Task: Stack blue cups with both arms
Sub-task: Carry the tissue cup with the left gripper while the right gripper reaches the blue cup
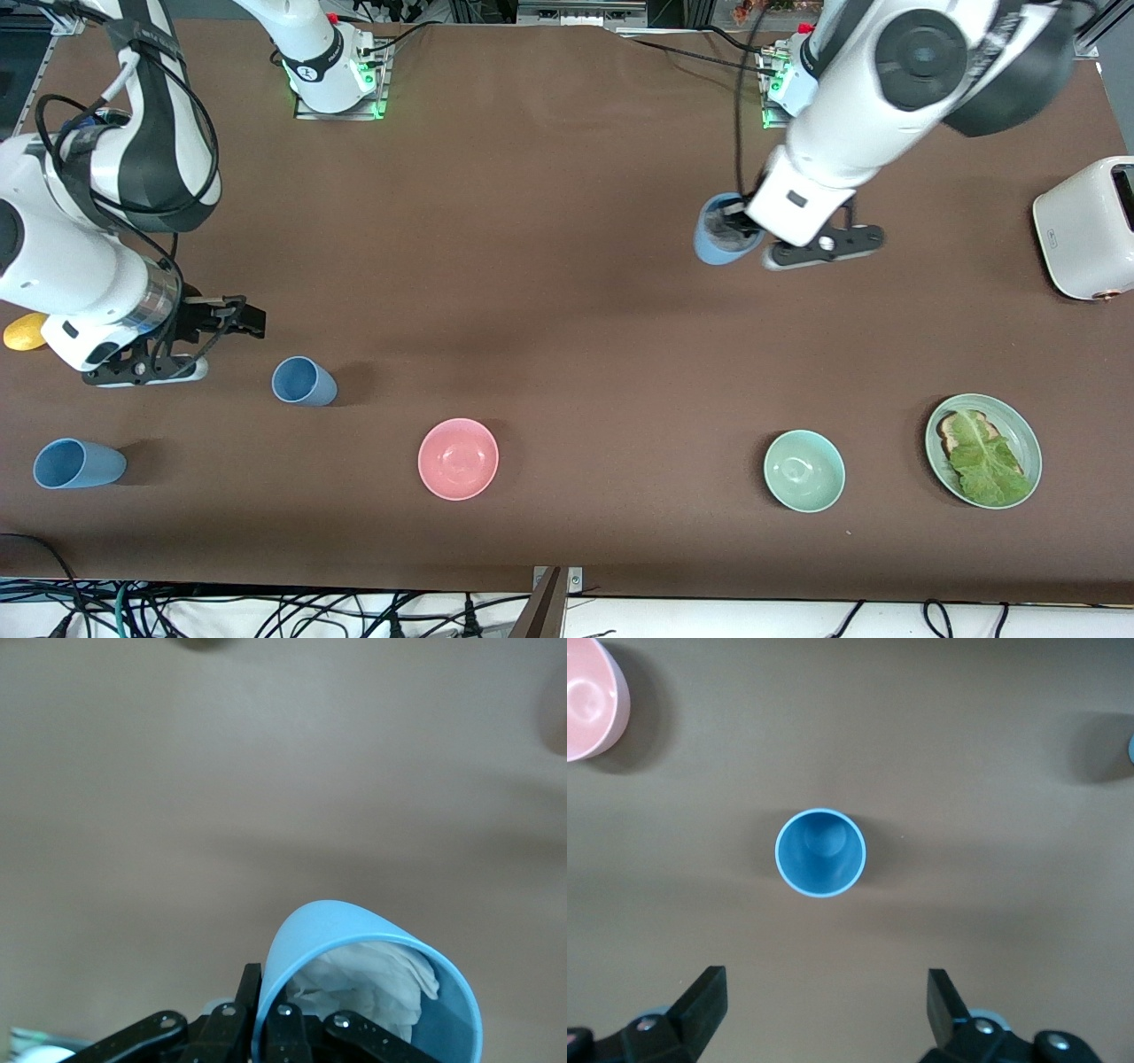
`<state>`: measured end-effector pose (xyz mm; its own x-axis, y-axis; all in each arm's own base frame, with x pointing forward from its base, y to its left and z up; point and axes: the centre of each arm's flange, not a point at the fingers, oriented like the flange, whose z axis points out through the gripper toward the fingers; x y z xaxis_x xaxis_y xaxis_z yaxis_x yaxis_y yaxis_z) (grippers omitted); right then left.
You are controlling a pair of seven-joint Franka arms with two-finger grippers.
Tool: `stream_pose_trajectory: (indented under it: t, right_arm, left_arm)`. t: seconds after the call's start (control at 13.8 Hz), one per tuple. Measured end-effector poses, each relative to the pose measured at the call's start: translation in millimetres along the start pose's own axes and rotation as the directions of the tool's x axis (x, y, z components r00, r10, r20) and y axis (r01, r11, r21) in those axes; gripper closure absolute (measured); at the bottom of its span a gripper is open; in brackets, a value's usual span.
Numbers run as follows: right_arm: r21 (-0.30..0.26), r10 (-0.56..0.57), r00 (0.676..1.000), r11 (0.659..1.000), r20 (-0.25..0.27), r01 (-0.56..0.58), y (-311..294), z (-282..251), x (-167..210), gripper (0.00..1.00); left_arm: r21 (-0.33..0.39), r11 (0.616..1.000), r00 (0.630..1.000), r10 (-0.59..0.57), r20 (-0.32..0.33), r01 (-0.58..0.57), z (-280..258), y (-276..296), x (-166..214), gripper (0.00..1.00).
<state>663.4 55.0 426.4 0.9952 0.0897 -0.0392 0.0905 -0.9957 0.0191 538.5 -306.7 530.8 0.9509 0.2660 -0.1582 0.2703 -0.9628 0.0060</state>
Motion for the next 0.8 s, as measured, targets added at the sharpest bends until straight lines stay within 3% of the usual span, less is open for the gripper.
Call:
stream_pose_trajectory:
  t: [0.36,0.8]
  right_arm:
    - [-0.005,-0.019,1.0,1.0,-0.017,0.019,9.1,39.9,15.8,0.0]
    - [-0.011,-0.038,0.998,0.999,-0.049,0.037,25.8,83.8,19.1,0.0]
  left_arm:
    - [-0.006,0.992,0.992,-0.128,-0.003,0.128,31.6,89.6,-32.3,0.94]
    - [-0.058,0.973,0.975,-0.223,-0.018,0.221,89.6,133.4,-21.7,0.94]
